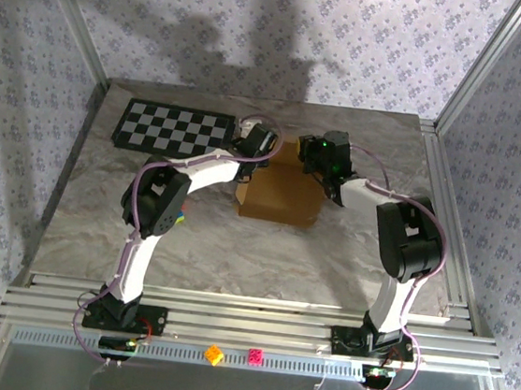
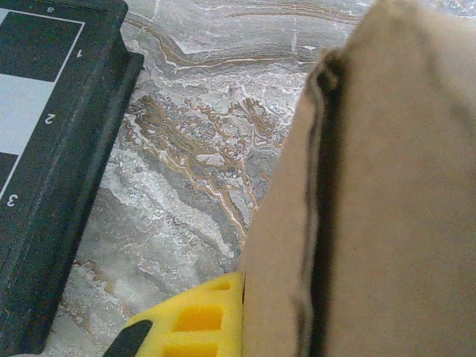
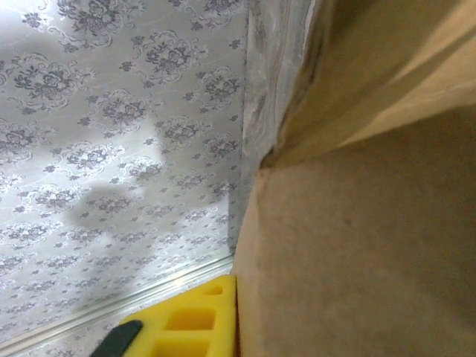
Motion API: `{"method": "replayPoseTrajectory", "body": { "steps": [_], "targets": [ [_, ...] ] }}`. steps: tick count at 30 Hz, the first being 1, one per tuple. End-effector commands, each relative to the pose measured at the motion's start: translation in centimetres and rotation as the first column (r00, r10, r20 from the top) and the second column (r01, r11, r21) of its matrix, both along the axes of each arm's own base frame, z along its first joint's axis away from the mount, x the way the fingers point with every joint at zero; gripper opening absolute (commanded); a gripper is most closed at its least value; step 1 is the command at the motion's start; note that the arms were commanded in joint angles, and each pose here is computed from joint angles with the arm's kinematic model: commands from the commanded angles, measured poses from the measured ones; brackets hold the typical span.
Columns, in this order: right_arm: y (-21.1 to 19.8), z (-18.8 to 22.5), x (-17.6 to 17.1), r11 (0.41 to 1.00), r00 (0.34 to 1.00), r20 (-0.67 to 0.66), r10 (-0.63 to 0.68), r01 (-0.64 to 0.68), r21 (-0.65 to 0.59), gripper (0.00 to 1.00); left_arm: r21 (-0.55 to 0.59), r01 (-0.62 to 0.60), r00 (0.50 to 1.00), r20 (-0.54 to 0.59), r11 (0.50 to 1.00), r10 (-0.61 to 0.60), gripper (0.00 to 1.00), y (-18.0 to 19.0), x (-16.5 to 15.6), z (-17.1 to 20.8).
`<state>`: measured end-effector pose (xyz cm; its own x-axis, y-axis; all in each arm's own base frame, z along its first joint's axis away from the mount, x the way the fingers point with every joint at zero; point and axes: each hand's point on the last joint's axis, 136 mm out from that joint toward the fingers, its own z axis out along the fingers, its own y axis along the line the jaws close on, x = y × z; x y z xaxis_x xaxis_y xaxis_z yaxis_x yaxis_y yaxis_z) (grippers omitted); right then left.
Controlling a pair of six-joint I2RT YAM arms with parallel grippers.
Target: Fold the paper box
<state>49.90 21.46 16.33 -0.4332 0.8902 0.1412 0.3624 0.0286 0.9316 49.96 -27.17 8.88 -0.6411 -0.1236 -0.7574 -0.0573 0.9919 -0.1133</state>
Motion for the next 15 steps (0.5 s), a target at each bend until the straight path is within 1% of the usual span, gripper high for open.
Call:
{"method": "replayPoseTrajectory", "body": {
  "steps": [1,4,7,15],
  "targets": [
    [-1.0,-1.8,-0.9,0.999,0.997,-0.073,0.001,-0.004,-0.038,0.18,0.113,-0.079,0.996,-0.033,0.99,0.083,0.0,3.3,0.2,-1.9],
    [-0.9,-1.0,-0.7,1.0,0.998,-0.055,0.003,-0.004,-0.029,0.29,0.116,-0.065,0.997,-0.021,0.991,0.068,0.0,3.2,0.3,-1.7],
    [-0.3,0.0,-0.5,1.0,0.999,-0.039,0.016,-0.017,-0.02,0.37,0.123,-0.05,0.999,-0.014,0.991,0.052,0.0,3.0,0.2,-1.7],
    [1.9,0.2,0.4,0.999,0.999,-0.029,0.042,-0.042,0.004,0.39,0.125,-0.03,0.999,-0.01,0.992,0.032,0.0,2.7,0.3,-1.7]
  ]
}}
